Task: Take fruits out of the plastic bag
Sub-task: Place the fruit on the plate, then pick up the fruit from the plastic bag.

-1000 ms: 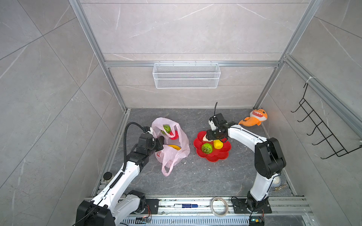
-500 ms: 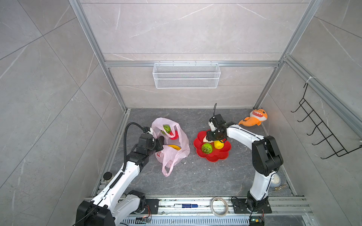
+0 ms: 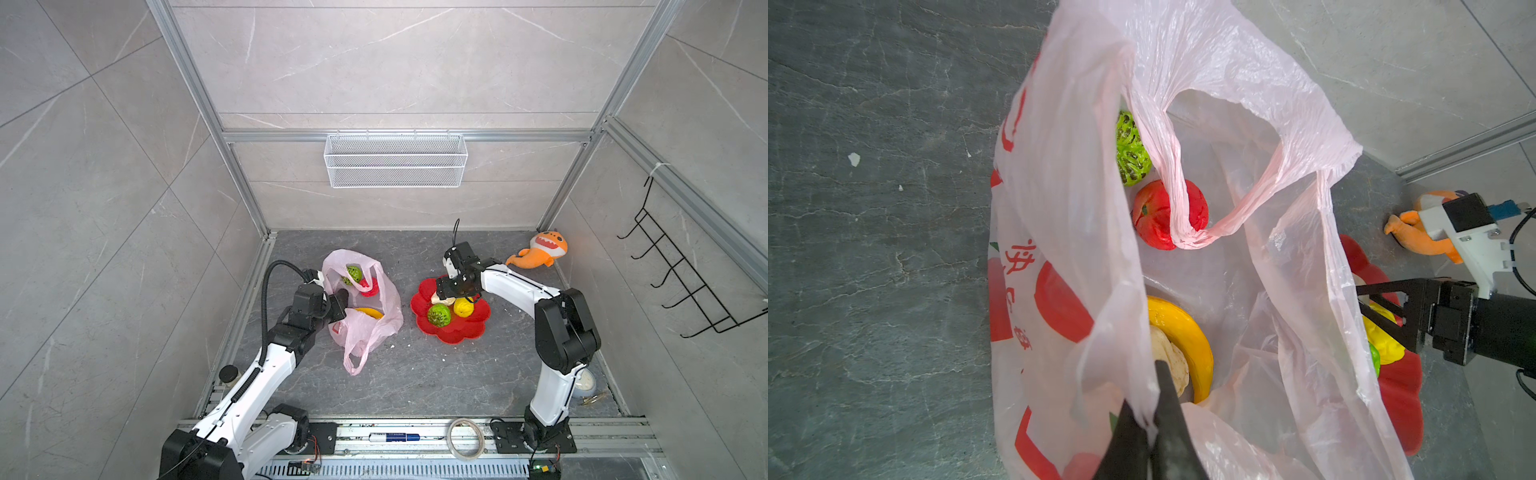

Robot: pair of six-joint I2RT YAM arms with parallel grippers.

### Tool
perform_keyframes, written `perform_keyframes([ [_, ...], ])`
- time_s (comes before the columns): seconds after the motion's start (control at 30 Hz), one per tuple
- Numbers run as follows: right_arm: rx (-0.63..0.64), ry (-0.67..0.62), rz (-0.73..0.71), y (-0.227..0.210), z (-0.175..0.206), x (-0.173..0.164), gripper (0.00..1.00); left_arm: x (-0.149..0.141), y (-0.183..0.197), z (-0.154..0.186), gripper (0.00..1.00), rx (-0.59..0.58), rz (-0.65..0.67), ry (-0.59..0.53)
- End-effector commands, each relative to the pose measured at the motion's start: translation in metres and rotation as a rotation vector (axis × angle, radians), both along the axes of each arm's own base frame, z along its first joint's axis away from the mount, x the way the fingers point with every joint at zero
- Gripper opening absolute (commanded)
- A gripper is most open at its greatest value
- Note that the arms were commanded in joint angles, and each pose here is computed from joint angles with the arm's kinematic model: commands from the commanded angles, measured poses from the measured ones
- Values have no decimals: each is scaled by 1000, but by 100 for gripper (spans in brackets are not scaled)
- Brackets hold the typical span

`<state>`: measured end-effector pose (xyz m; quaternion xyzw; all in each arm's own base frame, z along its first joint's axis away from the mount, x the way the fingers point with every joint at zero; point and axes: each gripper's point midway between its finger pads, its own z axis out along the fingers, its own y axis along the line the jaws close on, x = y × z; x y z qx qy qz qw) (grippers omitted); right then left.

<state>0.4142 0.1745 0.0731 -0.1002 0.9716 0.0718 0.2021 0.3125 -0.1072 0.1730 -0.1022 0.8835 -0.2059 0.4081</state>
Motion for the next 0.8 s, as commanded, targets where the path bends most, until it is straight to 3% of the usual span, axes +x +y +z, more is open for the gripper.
perform_keyframes([
  [0.0, -24, -15, -6, -4, 7, 5, 78, 1, 3, 19, 0, 6, 12, -47],
  [0.17, -22, -68, -15, -7, 34, 7, 79, -1, 5, 21, 0, 16, 15, -50],
  [0.37, 102, -163, 29, 15, 96, -3, 73, -5, 2, 19, 0, 25, -16, -28],
  [0.6, 173, -233, 184, 95, 149, -42, 63, -13, -10, 13, 0, 7, -100, 6],
  [0.77, 333, -242, 282, 172, 171, -71, 53, -21, -13, 1, 0, 1, -125, 45],
])
